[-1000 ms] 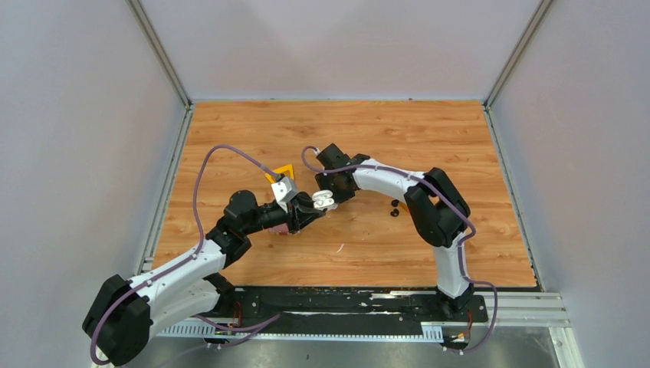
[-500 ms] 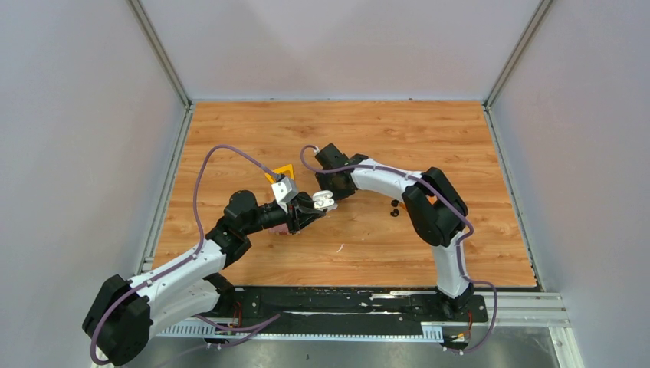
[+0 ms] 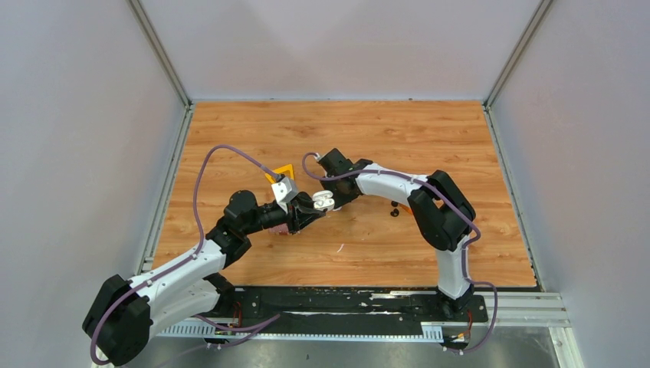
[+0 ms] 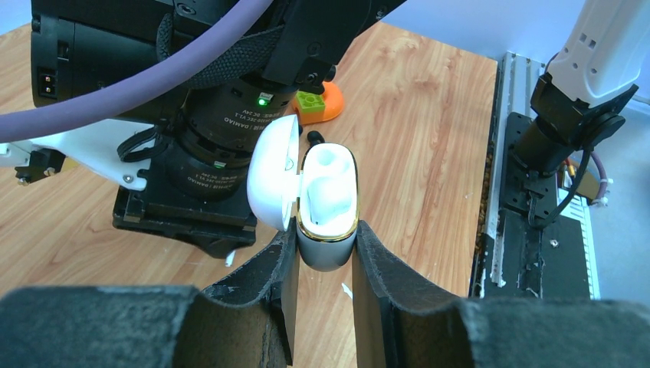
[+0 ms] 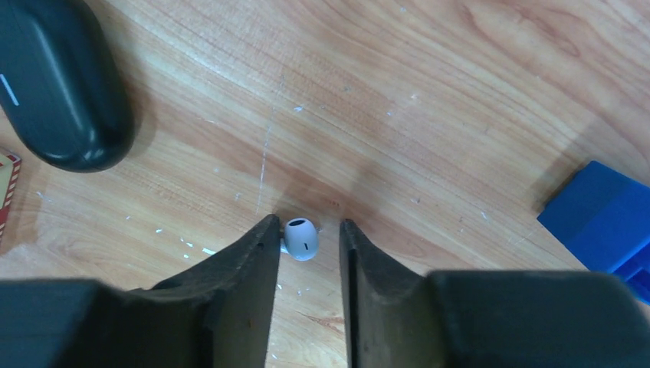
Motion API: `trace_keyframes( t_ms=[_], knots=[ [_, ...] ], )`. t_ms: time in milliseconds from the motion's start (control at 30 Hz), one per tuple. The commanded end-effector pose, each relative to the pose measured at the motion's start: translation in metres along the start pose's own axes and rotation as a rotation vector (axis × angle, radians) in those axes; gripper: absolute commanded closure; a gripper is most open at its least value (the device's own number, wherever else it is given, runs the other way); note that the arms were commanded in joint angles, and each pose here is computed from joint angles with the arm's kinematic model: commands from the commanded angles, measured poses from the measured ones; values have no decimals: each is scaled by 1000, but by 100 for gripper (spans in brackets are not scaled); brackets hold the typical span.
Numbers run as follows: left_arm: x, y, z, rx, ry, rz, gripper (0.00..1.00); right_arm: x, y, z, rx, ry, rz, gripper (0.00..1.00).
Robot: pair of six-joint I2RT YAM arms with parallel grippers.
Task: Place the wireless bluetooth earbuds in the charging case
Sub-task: Pick up the right earbud from the center of the board.
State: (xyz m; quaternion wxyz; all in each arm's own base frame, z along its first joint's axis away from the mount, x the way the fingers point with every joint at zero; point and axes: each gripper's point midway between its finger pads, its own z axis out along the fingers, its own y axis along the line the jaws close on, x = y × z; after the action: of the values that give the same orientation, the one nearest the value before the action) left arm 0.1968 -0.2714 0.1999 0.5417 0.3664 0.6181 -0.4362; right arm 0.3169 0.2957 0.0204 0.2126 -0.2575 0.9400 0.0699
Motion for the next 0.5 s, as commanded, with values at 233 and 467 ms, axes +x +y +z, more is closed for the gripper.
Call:
trace_keyframes(
  t_ms=[233, 467],
  knots=[
    [-21, 0, 3, 11, -49, 46, 100, 13, 2, -6, -15, 35, -44, 68],
    [-21, 0, 3, 10, -47, 46, 100, 19, 0, -14, 11, 39, 10, 69]
  ],
)
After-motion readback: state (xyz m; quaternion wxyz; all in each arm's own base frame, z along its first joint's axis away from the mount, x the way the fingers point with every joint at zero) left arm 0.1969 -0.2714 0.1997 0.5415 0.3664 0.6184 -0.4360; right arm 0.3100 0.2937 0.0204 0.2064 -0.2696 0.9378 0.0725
